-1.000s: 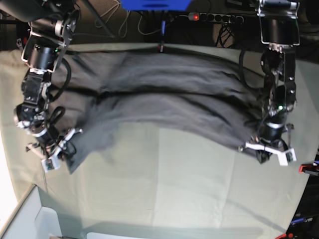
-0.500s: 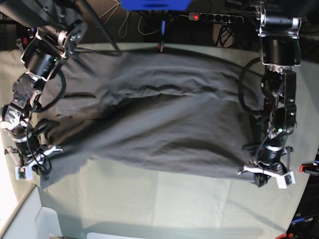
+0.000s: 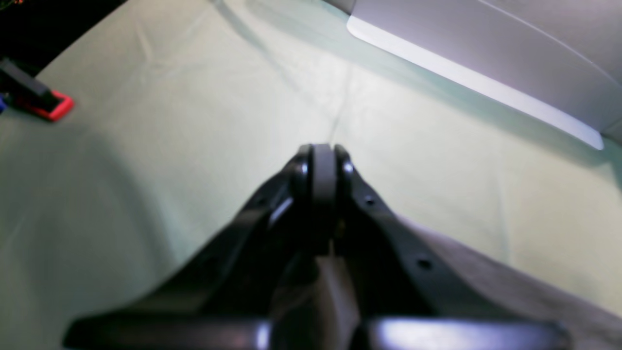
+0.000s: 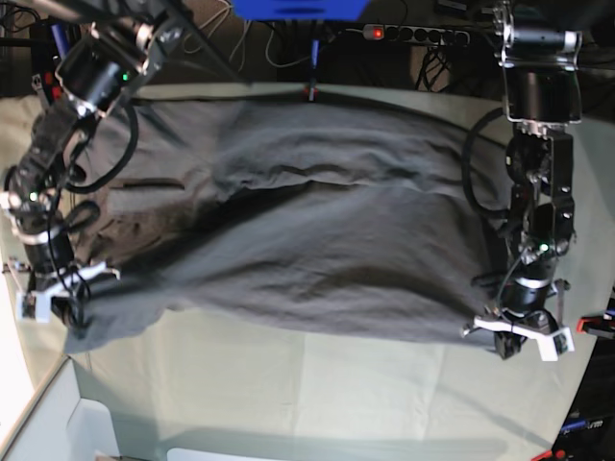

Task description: Layout the t-shirt on the table in an organized manner, then fold the t-shirt properly

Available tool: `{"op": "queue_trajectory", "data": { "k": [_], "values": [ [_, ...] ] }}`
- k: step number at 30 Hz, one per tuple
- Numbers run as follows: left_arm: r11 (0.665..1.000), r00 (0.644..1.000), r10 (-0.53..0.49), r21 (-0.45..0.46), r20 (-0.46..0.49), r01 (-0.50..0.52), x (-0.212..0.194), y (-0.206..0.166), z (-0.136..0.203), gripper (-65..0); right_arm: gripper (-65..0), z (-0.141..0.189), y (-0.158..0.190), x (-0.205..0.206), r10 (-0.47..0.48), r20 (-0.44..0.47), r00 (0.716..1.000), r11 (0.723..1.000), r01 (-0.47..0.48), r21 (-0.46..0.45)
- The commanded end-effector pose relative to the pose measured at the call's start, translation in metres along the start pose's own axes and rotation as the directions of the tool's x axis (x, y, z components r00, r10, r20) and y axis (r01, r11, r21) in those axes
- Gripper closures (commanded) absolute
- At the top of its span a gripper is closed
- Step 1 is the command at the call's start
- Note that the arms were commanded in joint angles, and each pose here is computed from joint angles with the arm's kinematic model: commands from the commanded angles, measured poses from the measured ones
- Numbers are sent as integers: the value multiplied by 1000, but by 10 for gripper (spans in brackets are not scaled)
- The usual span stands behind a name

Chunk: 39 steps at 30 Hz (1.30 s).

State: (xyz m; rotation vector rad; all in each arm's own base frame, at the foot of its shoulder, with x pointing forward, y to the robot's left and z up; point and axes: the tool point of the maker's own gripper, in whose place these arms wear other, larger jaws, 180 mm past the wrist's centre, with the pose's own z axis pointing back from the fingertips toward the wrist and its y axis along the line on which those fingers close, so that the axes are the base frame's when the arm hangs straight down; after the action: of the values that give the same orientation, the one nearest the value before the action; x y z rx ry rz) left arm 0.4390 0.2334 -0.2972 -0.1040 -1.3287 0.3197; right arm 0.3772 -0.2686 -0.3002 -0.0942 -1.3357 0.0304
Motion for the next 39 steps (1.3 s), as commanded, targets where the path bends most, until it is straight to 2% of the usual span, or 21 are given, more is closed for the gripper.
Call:
{"op": "queue_trajectory", "data": {
  "k": [1,6,14,19,23,28,32,35,39],
  "values": [
    [1000,997,-10,-14,72,11,25,-3,0,-1,0,4,-5,17,11,64,998,1000,-12,2],
    [999,996,-20,-33,82,23,22,-8,16,-1,0,38,-2,-12,-48,35,998,999,47,20],
    [999,999,-30,-19,-12,30,-25,3,40,-1,0,78,2,-55,-150,-28,988,988,151,36],
    [999,997,-40,-18,-59,39,-49,8,66,-1,0,103,2,-65,-140,-61,988,989,143,35],
    [999,993,-49,-18,-104,48,-69,12,88,-1,0,124,10,-81,-188,-95,978,981,192,33],
    [999,983,-53,2,-177,55,-97,23,106,-1,0,146,14,-105,-208,-162,965,977,214,20],
    [998,977,-55,10,-207,59,-109,28,118,-1,0,156,15,-112,-211,-179,961,976,217,14],
    [997,976,-49,51,-210,60,-109,44,124,-1,0,160,14,-112,-214,-162,963,976,218,11],
    [993,984,7,118,-179,14,-102,62,127,-1,0,161,13,-112,-211,-159,965,977,215,9]
  ]
}}
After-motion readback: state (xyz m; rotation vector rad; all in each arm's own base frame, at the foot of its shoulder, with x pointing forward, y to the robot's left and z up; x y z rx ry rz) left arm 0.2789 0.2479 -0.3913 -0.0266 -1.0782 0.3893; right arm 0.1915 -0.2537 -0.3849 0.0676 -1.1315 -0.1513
